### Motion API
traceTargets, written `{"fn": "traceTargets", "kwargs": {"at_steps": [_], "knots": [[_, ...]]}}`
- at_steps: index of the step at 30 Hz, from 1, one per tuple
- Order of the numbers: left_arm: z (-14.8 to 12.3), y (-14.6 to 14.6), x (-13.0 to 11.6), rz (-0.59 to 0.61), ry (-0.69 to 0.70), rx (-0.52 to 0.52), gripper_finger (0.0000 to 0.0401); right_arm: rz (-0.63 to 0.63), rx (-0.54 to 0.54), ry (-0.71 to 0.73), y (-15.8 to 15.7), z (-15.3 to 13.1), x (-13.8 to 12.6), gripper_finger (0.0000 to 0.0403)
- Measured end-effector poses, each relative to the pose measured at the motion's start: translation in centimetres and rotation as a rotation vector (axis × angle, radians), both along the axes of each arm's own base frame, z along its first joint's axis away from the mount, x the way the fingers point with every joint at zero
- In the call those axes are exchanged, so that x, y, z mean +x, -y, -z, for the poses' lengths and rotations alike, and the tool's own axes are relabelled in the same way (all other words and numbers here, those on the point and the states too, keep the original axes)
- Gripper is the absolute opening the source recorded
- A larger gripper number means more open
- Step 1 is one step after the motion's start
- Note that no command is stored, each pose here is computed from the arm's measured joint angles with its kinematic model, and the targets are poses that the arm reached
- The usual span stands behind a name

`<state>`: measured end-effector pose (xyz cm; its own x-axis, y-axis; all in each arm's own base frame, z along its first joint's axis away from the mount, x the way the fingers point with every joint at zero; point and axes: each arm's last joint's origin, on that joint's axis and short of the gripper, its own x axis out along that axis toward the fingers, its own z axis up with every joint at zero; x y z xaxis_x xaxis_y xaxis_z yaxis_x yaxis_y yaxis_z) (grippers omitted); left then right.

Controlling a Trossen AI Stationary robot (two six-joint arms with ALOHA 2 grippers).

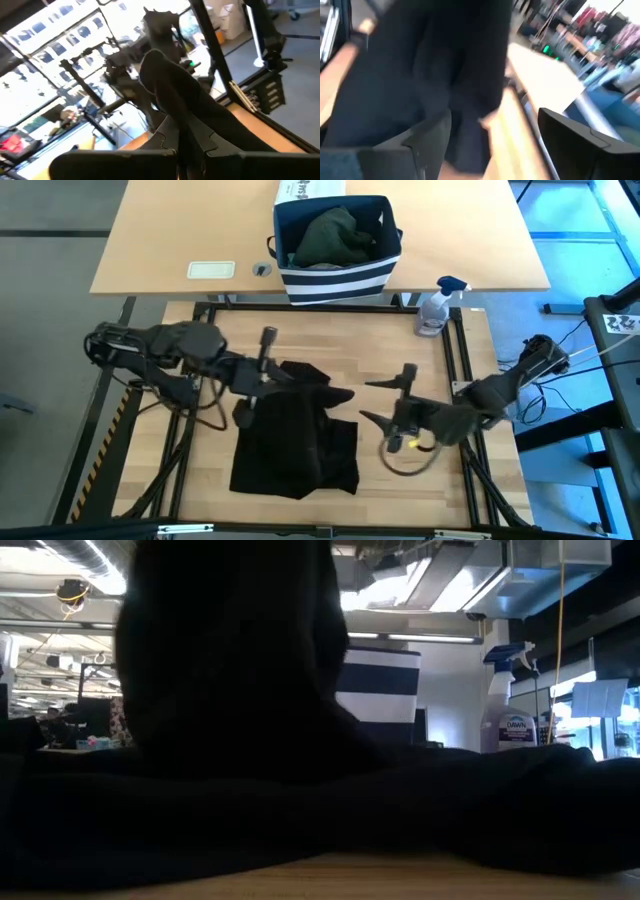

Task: Fold Laundry from Bin
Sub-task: Fold the black shirt

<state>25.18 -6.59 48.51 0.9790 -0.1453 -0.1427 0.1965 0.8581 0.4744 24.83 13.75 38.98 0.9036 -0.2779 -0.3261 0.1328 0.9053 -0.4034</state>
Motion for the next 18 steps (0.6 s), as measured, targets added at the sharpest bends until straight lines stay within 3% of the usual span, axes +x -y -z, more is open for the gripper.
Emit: {"fn": "traceTargets", "kwargs": {"at_steps": [6, 10, 18], "knots": [[-0.7, 0.3, -1.5, -0.025, 0.023, 0.001, 0.0, -0.031, 0.115, 0.011, -0.3, 6.0, 1.2, 0.0285], [-0.7, 0.4, -1.7, -0.041, 0.018, 0.005, 0.0, -0.081, 0.219, 0.115, -0.2, 9.7, 2.0, 0.0282], [-0.7, 0.4, -1.8, -0.057, 0.016, 0.002, 0.0, -0.113, 0.393, 0.205, 2.9, 15.8, 3.8, 0.0282]]}}
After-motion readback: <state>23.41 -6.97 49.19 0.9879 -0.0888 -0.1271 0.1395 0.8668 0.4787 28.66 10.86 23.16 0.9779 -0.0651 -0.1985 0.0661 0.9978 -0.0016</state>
